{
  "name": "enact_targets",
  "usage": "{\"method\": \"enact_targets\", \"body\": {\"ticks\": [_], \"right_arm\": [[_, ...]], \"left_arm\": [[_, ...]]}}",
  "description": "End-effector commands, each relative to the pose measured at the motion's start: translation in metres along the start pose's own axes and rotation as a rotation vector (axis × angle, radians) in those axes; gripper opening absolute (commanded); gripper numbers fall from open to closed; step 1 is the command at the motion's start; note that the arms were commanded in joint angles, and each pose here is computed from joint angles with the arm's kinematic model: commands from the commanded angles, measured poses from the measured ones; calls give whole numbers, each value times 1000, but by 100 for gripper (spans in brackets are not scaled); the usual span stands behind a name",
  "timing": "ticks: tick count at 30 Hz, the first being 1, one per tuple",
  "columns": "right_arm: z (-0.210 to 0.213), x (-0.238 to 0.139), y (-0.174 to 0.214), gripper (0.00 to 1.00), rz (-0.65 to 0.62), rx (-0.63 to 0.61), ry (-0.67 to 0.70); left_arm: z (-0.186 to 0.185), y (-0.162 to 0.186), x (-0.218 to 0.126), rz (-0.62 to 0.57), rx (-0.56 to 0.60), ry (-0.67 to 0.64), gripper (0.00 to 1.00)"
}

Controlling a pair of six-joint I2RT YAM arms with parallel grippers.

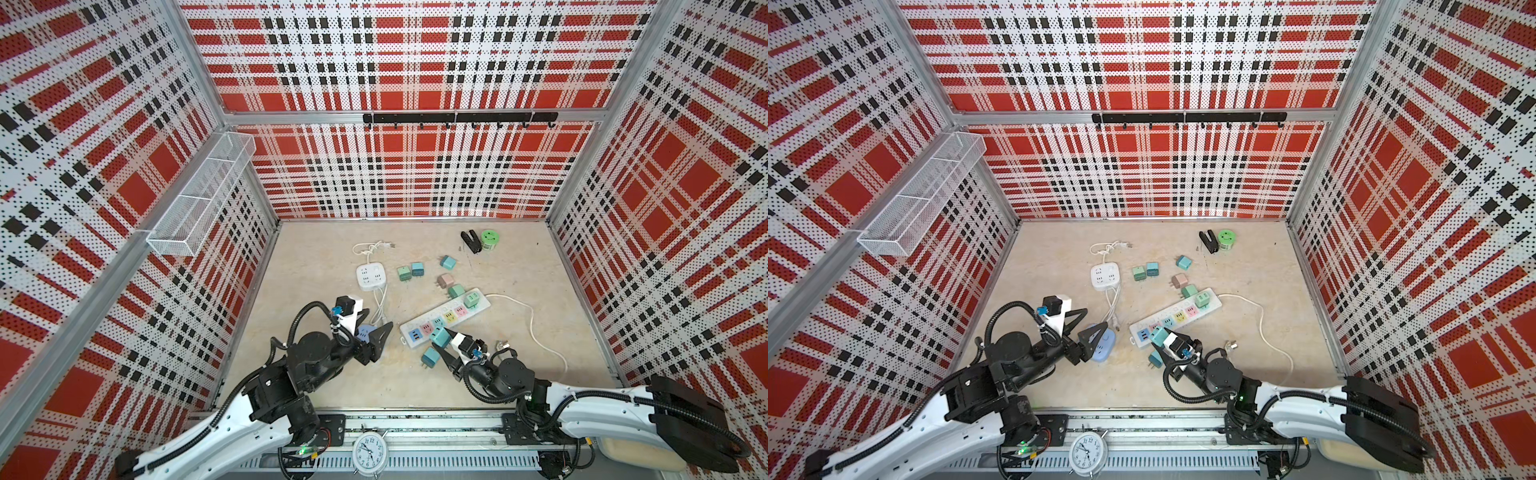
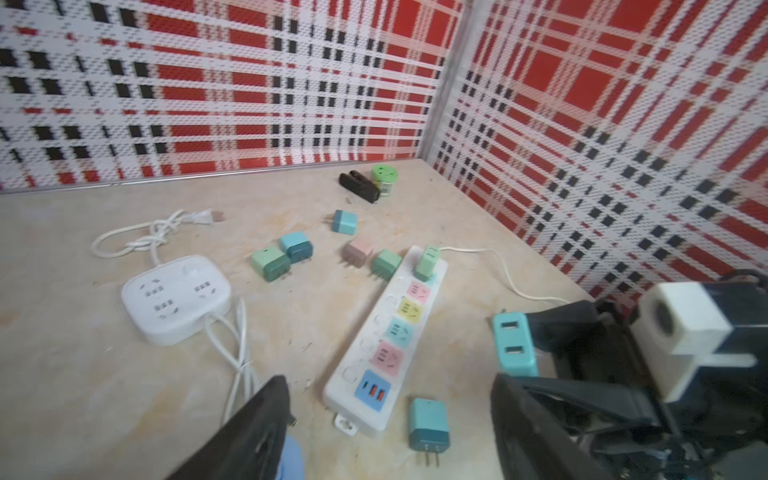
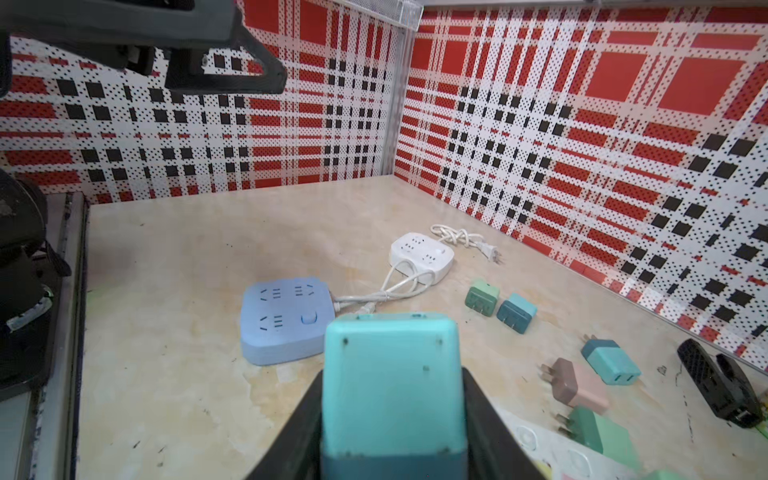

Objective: Insert the plug
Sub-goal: 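Lift the teal adapter with right gripper while left gripper reaches toward it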

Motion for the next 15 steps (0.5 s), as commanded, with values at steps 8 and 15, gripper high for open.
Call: {"method": "enact_targets", "body": {"ticks": [8,15], "right_arm": [[-6,-22,-38,2,-199,1,-14],[-10,-33,-36,2,-214,1,-13]], "left_arm": [[-86,-14,26,74,123,91,76],[-102,-9,40,76,40,139,76]]}}
Point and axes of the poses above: each gripper's point midway between its finger pads, its own x axis out along the fingers, its own z axis along the line the jaws close on, y = z × x, the point moved 9 cm from there along -x, back along the fingers, and after that the axes turned 8 degrees about x, right-handed, at the moved point
